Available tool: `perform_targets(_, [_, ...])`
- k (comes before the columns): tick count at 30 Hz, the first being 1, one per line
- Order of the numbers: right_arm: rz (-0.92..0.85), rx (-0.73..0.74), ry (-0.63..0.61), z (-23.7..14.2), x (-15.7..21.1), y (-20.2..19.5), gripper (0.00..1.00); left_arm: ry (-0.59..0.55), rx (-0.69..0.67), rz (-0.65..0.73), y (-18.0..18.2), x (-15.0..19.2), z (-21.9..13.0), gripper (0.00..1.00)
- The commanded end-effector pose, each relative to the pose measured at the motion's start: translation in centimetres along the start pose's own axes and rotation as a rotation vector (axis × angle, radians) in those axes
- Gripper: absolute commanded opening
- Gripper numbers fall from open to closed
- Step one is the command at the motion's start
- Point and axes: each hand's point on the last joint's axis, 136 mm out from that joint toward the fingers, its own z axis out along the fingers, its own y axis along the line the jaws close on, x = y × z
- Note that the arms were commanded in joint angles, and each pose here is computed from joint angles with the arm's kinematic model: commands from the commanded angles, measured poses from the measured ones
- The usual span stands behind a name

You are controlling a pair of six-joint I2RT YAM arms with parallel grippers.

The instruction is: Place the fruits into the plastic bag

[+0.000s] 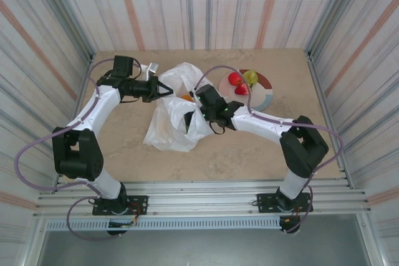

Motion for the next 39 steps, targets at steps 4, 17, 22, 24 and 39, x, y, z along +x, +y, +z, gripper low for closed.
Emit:
perform_targets(4, [-0.124,-0.059,0.085,-3.4,1.3,1.6,0.85,-0.031,0.009,0.005,-0.3,-0.3,-1.3,0.00])
perform_targets(17, [-0.065,0.151,-0.164,-8.3,-2.5,-1.6,0.88,-0.044,0.005,-0.004,0.2,-0.6,-1.8,0.00])
perform_targets(22, [0.089,0.297,-0.290,-11.0,-3.3,-4.5,0.88,-0.044,0.009,-0.005,0.1,-0.6,-1.8,0.00])
perform_targets(24, [0.137,0.322,-0.322,-11.5,-3.2,-5.0,0.87,-0.044,0.009,-0.005,0.1,-0.6,-1.7,0.00])
perform_targets(39, [0.075,0.006,-0.408,-15.8,-4.3,-3.4,0.87,-0.045,0.009,-0.007,0.2,-0.6,-1.7,0.00])
